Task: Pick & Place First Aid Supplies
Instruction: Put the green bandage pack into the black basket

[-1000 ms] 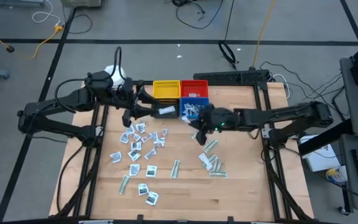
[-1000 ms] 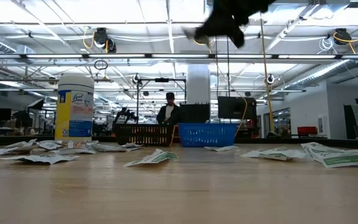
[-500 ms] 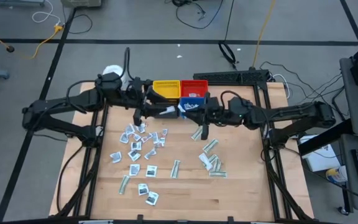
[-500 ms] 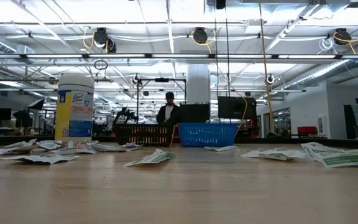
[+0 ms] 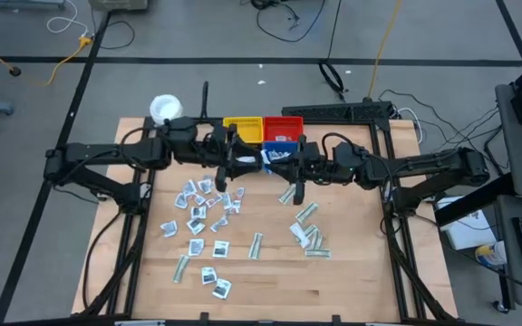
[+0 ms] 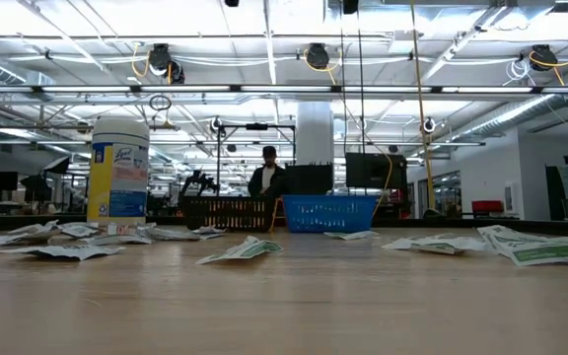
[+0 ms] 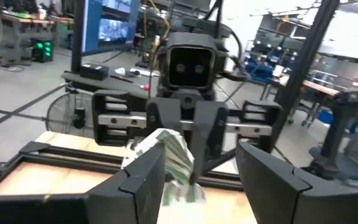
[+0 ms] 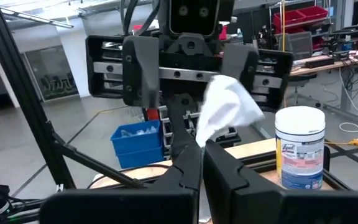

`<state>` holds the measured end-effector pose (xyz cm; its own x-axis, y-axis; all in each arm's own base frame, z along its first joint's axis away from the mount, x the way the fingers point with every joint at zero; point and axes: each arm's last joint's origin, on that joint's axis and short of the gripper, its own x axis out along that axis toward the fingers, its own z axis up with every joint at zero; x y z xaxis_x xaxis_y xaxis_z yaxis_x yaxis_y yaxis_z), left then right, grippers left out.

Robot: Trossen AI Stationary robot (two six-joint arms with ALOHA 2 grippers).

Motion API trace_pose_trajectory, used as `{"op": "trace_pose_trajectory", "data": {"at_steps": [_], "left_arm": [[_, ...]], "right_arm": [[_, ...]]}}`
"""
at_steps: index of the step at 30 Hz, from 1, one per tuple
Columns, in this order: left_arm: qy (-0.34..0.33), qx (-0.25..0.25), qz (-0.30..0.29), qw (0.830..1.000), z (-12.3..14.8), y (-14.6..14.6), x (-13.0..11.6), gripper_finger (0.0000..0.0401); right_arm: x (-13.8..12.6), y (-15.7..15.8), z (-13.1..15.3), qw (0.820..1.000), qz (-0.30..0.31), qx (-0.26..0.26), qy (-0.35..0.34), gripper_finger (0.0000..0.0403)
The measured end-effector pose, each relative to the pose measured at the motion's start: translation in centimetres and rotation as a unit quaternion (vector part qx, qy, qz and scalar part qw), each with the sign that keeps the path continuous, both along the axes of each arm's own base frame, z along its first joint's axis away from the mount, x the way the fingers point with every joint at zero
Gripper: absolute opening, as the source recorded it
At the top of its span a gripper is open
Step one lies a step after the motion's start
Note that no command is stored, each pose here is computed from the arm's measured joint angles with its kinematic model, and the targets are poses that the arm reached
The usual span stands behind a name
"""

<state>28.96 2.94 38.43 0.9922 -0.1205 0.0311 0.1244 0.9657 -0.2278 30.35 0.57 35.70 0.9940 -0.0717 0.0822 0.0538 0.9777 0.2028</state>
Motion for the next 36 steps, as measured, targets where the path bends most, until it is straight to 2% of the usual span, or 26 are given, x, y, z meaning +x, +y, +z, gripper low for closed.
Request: {"op": "trace_pose_trajectory", "data": {"at_steps": [5, 11, 20, 24, 30, 33, 36], "left_arm": [[-0.009, 0.003, 0.015, 1.0, -0.1, -0.3, 0.4, 0.02], [-0.01, 0.001, 0.069, 0.998, 0.0, -0.5, 0.5, 0.02], [0.009, 0.001, 0.051, 0.999, -0.5, -0.8, 0.7, 0.0194], [0.007, 0.001, 0.045, 0.999, -0.5, -1.0, 0.7, 0.0145], [0.005, 0.001, 0.042, 0.999, -0.4, -1.2, 0.7, 0.0022], [0.005, -0.004, 0.041, 0.999, -0.4, -1.2, 0.7, 0.001], [0.004, -0.004, 0.041, 0.999, -0.4, -1.2, 0.7, 0.0005]], "right_arm": [[0.0, 0.2, 0.0, 1.0, 0.003, 0.0, 0.0, 0.0], [0.0, 0.2, 0.0, 1.0, 0.004, 0.002, 0.002, 0.0], [0.0, 0.2, 0.0, 1.0, 0.003, 0.002, 0.001, 0.0], [0.0, 0.2, 0.0, 1.0, 0.004, 0.002, 0.0, 0.0], [0.0, 0.4, 0.0, 1.0, 0.007, 0.002, 0.0, 0.0], [0.0, 0.4, 0.0, 1.0, 0.007, 0.002, 0.0, 0.0006], [0.0, 0.4, 0.0, 1.0, 0.005, 0.0, 0.002, 0.003]]}}
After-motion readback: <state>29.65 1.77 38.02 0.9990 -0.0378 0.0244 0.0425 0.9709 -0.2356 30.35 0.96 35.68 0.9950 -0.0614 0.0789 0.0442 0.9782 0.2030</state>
